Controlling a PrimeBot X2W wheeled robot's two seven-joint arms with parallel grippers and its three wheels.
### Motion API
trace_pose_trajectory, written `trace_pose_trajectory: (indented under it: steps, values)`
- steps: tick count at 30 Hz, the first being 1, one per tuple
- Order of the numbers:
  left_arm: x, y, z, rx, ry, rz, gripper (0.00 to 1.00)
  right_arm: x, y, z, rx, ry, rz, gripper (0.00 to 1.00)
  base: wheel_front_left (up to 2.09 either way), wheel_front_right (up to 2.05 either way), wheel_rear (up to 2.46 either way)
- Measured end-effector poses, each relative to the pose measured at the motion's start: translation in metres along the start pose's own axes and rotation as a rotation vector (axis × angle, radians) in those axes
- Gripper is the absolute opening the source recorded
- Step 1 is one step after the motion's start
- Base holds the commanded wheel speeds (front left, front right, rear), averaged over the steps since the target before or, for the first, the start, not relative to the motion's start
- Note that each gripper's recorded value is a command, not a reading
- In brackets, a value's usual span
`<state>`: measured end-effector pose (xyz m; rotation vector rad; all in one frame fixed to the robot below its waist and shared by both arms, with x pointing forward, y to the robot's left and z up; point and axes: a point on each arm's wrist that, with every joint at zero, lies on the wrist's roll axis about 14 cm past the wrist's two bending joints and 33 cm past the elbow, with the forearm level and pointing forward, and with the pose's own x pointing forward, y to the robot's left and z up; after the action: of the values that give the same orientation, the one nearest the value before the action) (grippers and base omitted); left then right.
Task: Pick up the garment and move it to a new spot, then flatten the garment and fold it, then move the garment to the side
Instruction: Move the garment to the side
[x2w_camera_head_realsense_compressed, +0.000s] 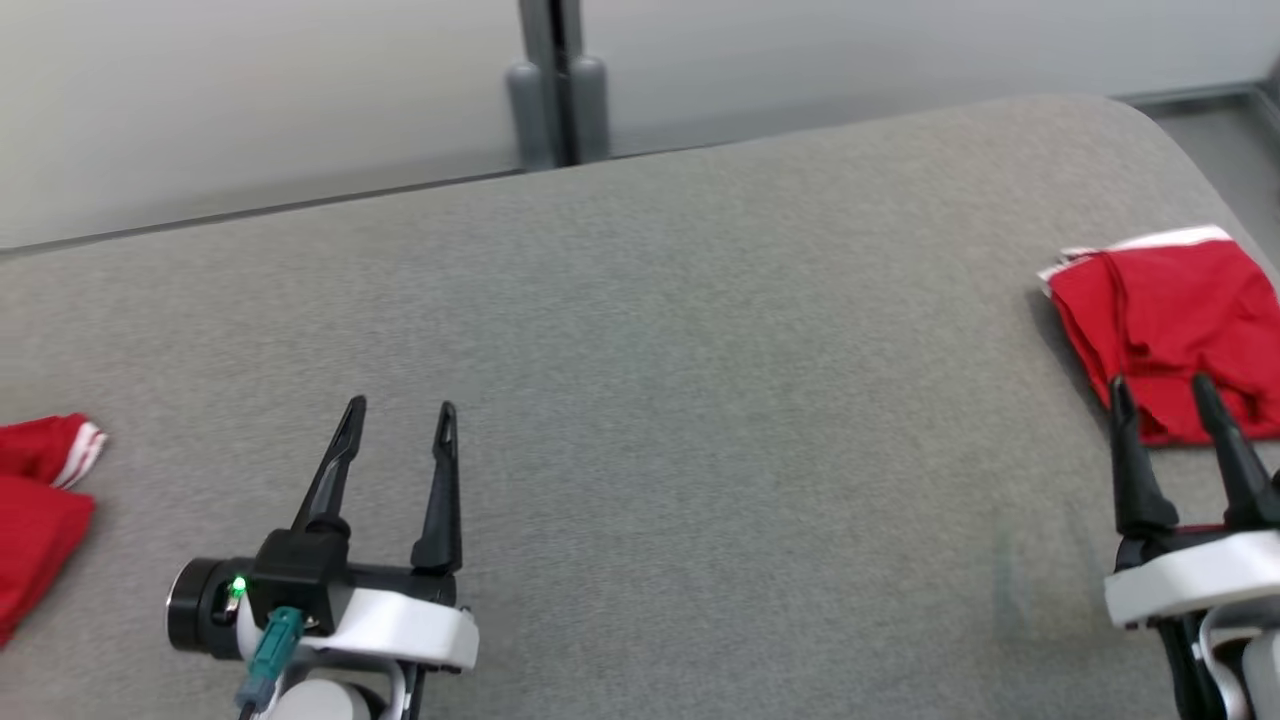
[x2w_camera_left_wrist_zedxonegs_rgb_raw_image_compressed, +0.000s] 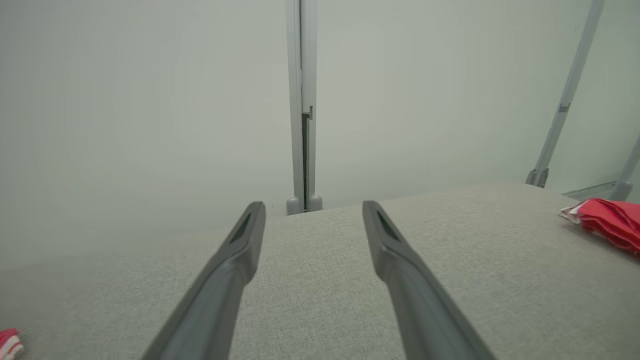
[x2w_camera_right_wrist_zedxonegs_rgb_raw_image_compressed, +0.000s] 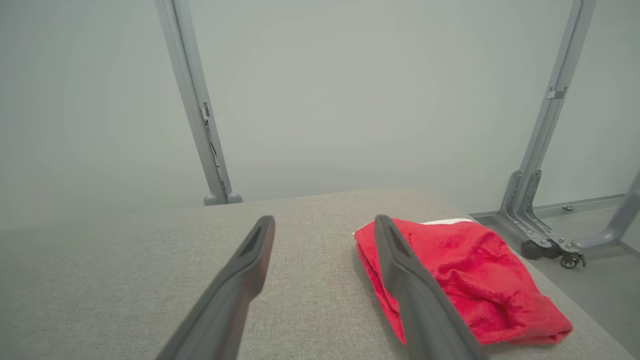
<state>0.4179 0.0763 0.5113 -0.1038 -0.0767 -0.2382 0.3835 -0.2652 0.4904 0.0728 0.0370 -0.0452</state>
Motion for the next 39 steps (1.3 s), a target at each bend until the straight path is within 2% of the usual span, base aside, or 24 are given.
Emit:
trace_pose_trajectory:
  steps: [8,14,25,39]
  values:
    - [-0.05,0.059,0.006,0.04,0.011,0.196,1.0,-0.011,0.062,0.012,0.013,-0.004,0.116,1.0,0.0,0.0,0.0]
    - [-0.084,0.072,0.01,0.048,0.019,0.249,1.0,-0.035,0.083,0.017,0.016,0.005,0.155,1.0,0.0,0.0,0.0]
    - [-0.105,0.071,0.011,0.046,0.029,0.247,1.0,-0.063,0.084,0.021,0.017,0.013,0.148,1.0,0.0,0.0,0.0]
    - [-0.108,0.07,0.004,0.039,0.057,0.246,1.0,-0.066,0.084,0.023,0.024,0.01,0.137,1.0,0.0,0.0,0.0]
